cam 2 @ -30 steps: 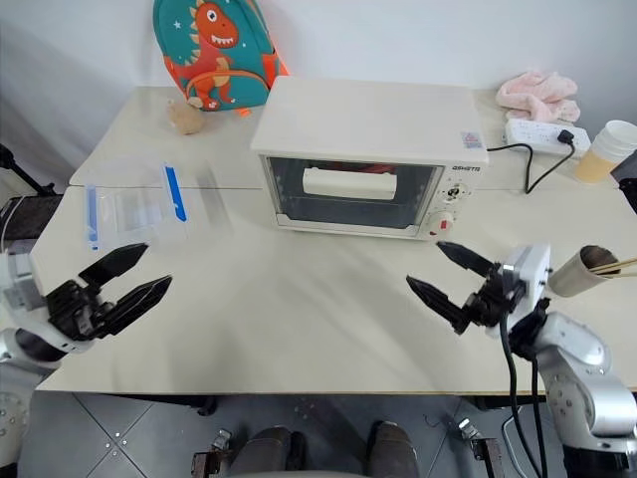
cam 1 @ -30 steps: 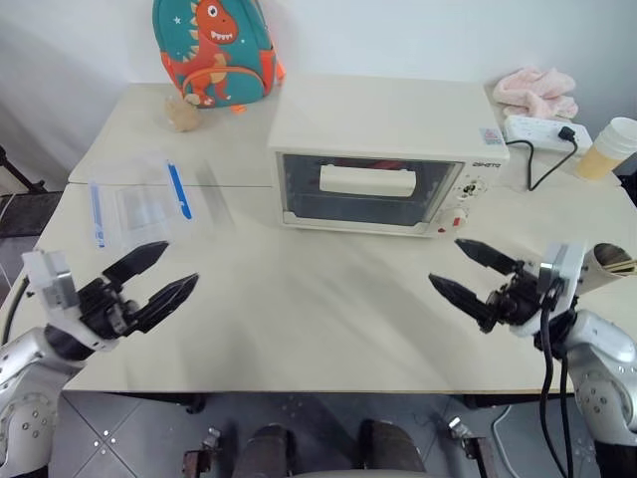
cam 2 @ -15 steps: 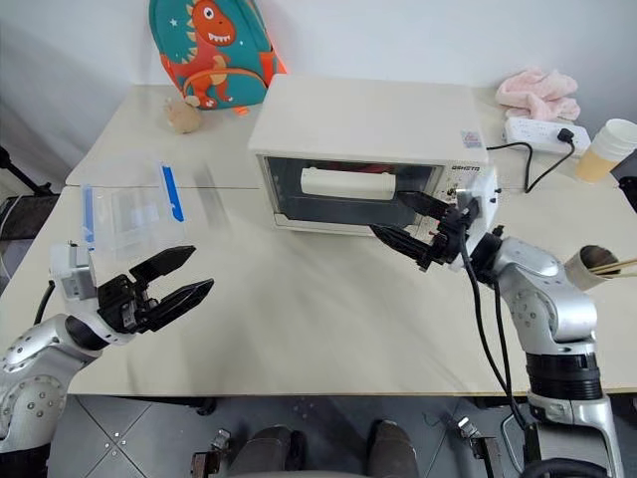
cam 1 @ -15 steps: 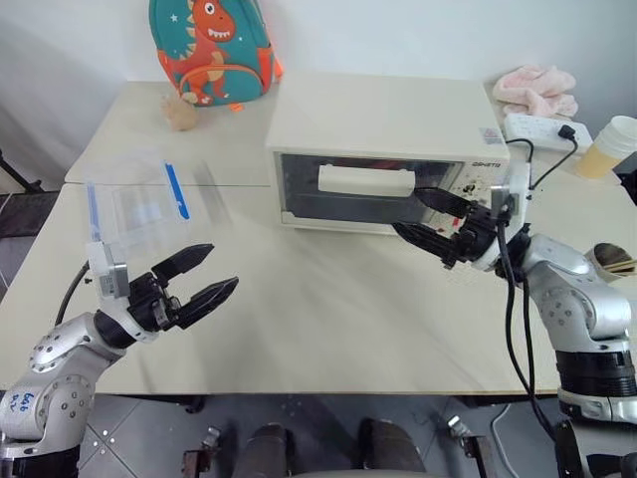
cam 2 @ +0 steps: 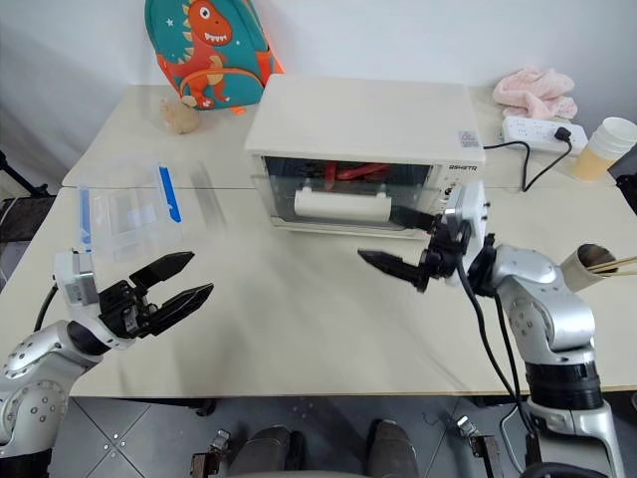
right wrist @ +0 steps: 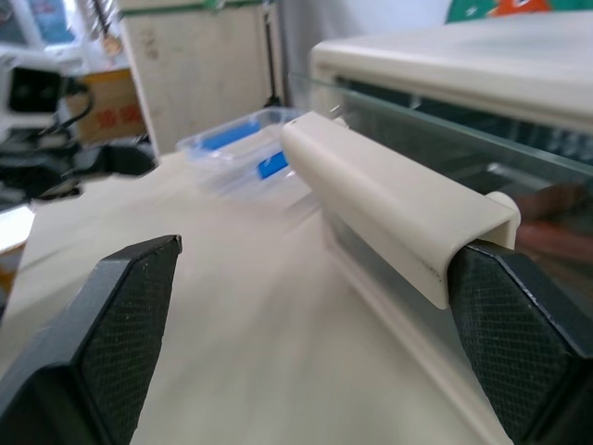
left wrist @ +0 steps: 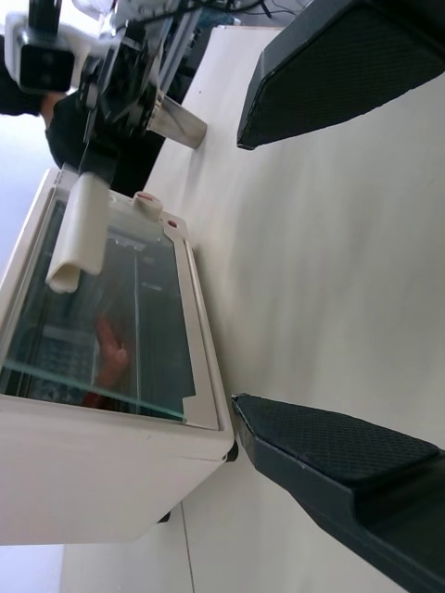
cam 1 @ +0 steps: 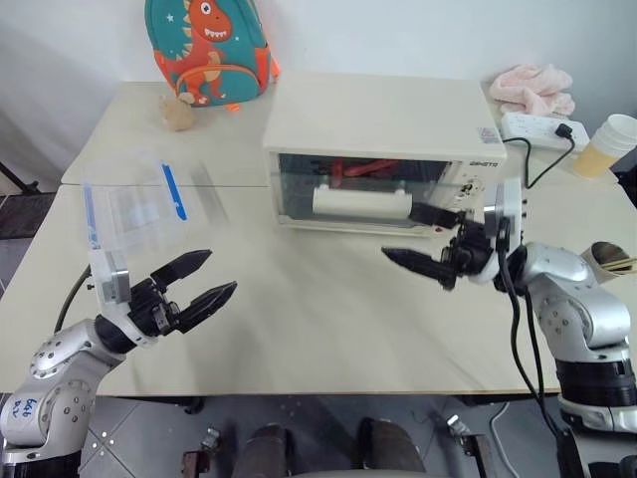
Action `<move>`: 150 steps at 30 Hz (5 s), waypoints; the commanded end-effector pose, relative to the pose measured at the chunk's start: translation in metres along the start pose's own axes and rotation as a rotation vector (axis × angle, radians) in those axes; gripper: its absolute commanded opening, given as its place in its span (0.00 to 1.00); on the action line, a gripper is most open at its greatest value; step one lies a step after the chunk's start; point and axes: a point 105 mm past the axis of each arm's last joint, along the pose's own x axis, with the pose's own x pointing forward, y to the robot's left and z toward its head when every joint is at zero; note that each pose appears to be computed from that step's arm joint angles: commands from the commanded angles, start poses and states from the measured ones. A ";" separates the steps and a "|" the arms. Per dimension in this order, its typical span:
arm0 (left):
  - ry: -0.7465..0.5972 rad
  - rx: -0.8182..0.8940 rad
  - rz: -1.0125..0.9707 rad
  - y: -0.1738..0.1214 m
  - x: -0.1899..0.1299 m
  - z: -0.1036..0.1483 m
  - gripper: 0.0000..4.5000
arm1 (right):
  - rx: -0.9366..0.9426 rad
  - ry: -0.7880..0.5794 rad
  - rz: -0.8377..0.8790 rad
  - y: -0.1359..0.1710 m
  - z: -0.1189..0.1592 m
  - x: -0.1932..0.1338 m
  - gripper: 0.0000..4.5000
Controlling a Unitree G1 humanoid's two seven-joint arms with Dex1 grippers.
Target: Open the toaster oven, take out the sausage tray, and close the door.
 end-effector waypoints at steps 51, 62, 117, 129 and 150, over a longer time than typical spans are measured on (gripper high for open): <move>0.202 0.018 -0.319 0.009 0.111 -0.058 0.00 | -0.519 0.271 -0.470 0.009 -0.013 -0.123 1.00; -0.036 0.090 -0.136 0.022 0.054 -0.020 0.26 | -0.661 0.277 -0.321 -0.020 -0.014 0.009 1.00; -0.068 0.108 0.048 0.011 0.018 -0.003 1.00 | -1.314 0.370 -0.403 -0.045 -0.008 0.090 0.00; -0.007 0.106 0.040 0.009 0.006 -0.003 1.00 | -1.244 0.326 -0.324 0.019 -0.037 0.053 0.00; 0.187 -0.659 -0.092 0.011 0.042 -0.008 1.00 | -1.433 0.296 -0.268 0.032 -0.027 0.024 0.00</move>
